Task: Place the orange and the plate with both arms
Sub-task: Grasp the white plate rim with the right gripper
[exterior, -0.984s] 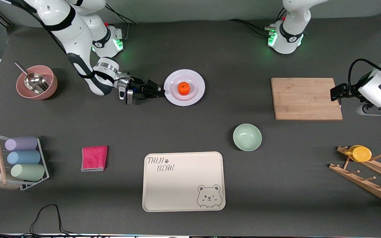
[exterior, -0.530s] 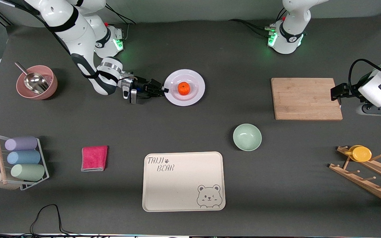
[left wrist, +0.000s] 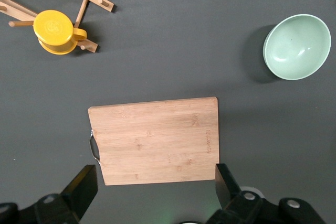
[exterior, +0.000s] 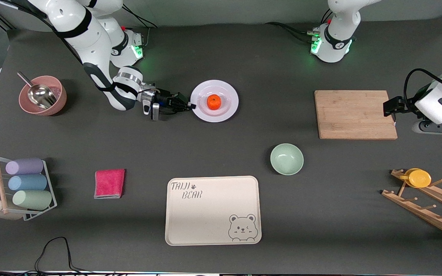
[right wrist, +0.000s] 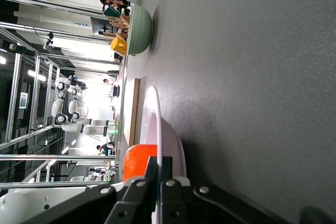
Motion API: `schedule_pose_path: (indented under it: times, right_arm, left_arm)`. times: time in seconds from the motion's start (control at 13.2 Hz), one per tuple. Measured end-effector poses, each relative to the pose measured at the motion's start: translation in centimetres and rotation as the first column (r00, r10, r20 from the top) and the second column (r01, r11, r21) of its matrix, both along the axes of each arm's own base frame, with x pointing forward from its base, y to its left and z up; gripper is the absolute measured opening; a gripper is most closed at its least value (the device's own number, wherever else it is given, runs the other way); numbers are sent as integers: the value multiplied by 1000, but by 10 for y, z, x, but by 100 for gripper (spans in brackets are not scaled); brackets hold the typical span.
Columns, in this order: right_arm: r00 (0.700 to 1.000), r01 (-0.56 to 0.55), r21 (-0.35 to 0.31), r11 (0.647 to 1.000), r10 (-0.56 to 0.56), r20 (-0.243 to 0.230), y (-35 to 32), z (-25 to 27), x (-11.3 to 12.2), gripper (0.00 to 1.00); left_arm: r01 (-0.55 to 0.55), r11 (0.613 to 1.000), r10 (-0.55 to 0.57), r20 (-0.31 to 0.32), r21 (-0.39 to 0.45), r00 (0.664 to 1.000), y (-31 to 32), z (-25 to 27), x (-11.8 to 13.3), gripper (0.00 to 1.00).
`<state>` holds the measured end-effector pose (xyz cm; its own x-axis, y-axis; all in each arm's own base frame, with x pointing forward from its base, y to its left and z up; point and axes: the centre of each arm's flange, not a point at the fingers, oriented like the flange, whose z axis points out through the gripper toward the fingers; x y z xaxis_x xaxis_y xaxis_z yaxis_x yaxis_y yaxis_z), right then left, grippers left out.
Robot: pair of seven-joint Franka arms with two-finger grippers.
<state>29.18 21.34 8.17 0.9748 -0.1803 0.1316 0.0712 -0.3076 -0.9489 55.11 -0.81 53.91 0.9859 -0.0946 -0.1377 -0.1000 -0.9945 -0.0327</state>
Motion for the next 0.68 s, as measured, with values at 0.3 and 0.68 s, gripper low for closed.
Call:
schedule_pose_path:
  times: [0.3, 0.68]
  right_arm:
    - [1000, 11, 28, 1000, -11, 1, 3, 3, 4, 4]
    - [998, 57, 106, 993, -53, -36, 10, 39, 36, 4]
  left_arm:
    - [1, 1000, -1, -2, 0, 1000, 0, -1, 0, 100]
    - [3, 1000, -3, -6, 0, 1000, 0, -3, -1, 100]
